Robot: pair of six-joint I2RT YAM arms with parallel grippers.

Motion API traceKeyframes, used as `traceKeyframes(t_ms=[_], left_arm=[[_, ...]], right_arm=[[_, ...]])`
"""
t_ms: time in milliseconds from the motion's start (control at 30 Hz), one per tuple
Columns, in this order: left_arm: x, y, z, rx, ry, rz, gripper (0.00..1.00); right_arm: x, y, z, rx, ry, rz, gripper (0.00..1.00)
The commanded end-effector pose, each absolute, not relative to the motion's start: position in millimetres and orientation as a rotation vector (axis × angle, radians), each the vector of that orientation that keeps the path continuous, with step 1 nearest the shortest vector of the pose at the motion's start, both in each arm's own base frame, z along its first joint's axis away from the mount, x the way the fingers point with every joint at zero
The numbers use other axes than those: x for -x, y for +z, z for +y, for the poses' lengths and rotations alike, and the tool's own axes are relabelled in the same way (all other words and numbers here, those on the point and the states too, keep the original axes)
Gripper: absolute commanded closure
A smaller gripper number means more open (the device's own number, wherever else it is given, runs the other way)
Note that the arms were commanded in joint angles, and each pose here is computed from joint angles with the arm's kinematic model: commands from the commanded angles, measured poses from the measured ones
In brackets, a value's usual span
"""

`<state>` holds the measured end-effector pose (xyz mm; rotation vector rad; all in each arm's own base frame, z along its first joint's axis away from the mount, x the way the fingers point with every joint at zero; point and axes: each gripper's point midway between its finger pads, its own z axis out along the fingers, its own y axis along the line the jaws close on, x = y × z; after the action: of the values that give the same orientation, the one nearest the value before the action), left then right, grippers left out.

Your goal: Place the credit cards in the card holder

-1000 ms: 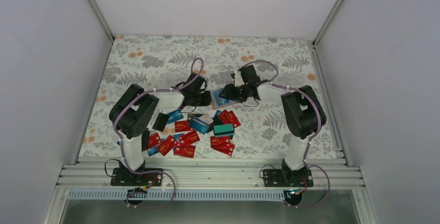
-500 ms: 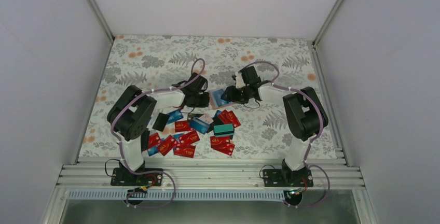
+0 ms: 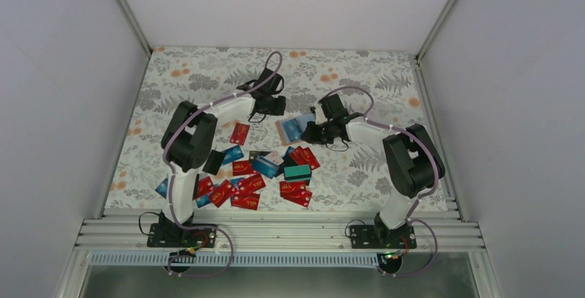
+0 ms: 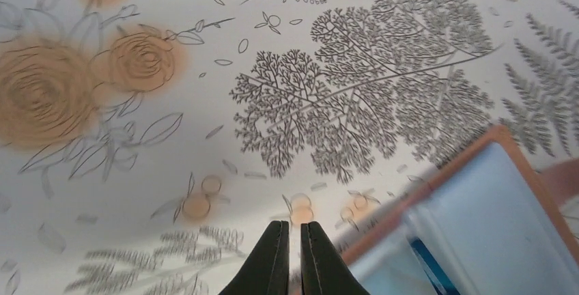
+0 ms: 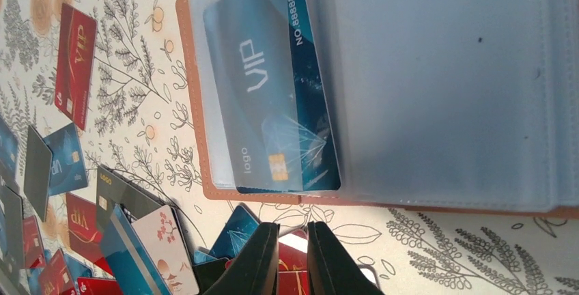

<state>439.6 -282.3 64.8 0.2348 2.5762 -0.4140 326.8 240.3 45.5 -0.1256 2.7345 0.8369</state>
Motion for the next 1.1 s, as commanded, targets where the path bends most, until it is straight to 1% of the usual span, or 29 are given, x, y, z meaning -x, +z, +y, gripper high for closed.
traceKeyframes(t_ms=[0,67,267,500,700,833,1067], left_arm=[[-447.7,37.7,-291.0,-0.347,-0.445,2.649,0.92],[-451.2,29.1,-295.4,-0.369,-0.461,2.663,0.92],[-449.3,13.1,-304.5,-0.412,-0.514,2.695,0.92],[-436.5,1.2,-302.3,-0.418,-0.536,2.73,0.92],[-425.3,-7.1,-299.0,-0.418,-0.557,2.755,0.92],[-410.5,-14.4,-298.4,-0.408,-0.597,2.784,0.94],[-373.9,-28.3,-292.1,-0.327,-0.705,2.841,0.94]], right_arm=[[-317.3,43.9,242.7,0.15,0.777,2.748,0.88],[-315.4,42.4,244.8,0.15,0.766,2.754,0.9],[-311.0,34.9,257.5,0.165,0.777,2.772,0.92],[-317.8,21.0,265.9,0.155,0.754,2.788,0.95],[-327.1,21.5,271.2,0.121,0.769,2.765,0.96],[-329.1,22.0,276.7,0.07,0.822,2.755,0.96],[-330.5,21.0,281.8,-0.041,0.904,2.728,0.96]])
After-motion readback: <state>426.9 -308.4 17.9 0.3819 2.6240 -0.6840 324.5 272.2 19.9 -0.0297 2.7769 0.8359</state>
